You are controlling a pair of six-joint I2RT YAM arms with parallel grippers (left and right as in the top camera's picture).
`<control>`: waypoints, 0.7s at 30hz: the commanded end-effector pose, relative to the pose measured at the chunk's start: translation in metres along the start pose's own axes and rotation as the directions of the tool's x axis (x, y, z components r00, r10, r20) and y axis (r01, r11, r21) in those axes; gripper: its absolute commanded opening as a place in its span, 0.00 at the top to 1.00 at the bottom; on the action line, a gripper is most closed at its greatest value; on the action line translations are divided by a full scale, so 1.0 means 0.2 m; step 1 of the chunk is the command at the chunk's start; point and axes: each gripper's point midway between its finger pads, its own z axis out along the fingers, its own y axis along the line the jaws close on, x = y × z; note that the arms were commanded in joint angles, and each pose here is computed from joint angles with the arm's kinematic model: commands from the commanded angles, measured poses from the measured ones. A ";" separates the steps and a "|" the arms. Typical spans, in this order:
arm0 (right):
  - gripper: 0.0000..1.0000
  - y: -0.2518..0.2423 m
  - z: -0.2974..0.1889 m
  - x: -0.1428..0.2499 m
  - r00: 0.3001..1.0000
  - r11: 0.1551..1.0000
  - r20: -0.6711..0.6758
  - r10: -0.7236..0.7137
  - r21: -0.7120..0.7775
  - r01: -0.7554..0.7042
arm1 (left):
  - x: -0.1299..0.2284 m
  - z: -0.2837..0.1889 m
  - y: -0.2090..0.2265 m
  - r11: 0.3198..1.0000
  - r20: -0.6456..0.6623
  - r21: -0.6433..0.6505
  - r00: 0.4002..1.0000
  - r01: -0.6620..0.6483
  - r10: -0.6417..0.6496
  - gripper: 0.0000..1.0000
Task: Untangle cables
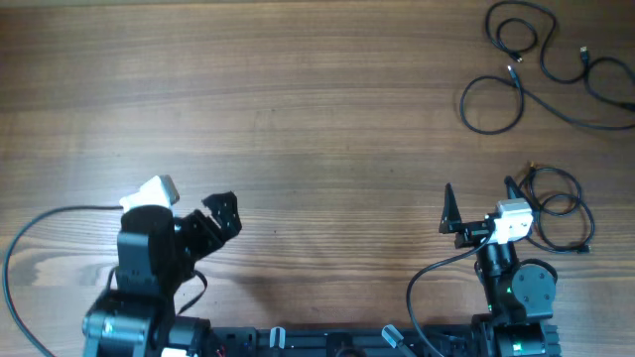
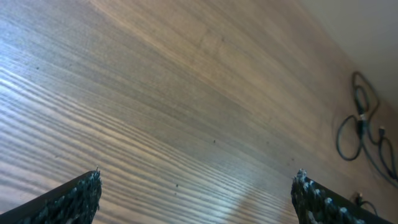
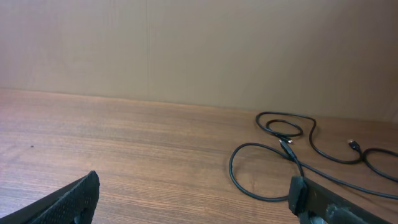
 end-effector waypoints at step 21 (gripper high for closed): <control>0.00 0.01 0.00 -0.01 1.000 1.000 0.012 -0.001 -0.009 0.001 | 0.00 -0.09 -0.02 0.987 0.169 0.150 0.985 -0.057 0.031 0.00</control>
